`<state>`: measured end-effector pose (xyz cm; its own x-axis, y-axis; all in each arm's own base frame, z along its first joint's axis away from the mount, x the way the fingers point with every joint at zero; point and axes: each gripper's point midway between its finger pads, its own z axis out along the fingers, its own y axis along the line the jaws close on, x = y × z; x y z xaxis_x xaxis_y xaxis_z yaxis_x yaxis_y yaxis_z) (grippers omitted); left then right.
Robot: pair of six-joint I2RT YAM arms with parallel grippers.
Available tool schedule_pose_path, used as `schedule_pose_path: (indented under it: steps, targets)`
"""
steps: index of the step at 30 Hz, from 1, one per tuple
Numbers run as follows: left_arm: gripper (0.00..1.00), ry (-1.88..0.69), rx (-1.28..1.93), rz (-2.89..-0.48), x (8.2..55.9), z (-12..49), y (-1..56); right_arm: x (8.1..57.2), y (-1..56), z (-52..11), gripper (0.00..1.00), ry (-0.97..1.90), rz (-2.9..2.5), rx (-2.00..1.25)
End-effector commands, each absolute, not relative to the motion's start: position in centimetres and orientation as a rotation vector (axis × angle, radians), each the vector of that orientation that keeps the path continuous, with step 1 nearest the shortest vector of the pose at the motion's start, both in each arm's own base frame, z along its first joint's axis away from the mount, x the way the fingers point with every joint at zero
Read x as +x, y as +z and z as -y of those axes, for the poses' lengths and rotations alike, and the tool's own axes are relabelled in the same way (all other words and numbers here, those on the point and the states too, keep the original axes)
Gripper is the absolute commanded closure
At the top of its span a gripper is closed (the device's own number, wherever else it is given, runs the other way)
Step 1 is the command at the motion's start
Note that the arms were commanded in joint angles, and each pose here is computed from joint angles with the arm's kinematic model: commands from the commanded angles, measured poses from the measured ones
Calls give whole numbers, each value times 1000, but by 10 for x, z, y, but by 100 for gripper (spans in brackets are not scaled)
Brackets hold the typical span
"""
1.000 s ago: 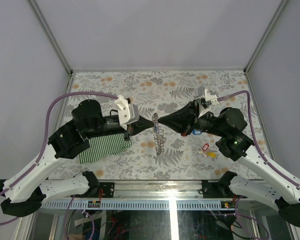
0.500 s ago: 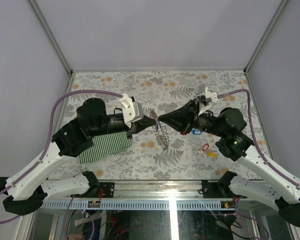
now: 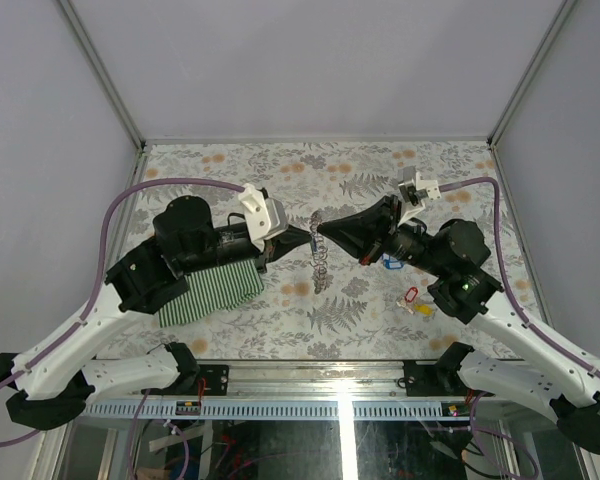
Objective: Put the keys on the keyring
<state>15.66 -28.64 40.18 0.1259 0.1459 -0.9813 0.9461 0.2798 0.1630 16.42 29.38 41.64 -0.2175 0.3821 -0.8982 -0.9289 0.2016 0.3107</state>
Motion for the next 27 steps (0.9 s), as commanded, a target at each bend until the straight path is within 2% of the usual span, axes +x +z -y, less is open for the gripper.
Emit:
schedule_pose_path:
  steps: [1, 27]
  targets:
    - [99, -822, 1101, -1310, 162, 293, 403, 163, 466, -276, 100, 1367, -1052, -484]
    - [100, -735, 1103, -1351, 170, 311, 395, 197, 430, -278, 100, 1268, -1227, -366]
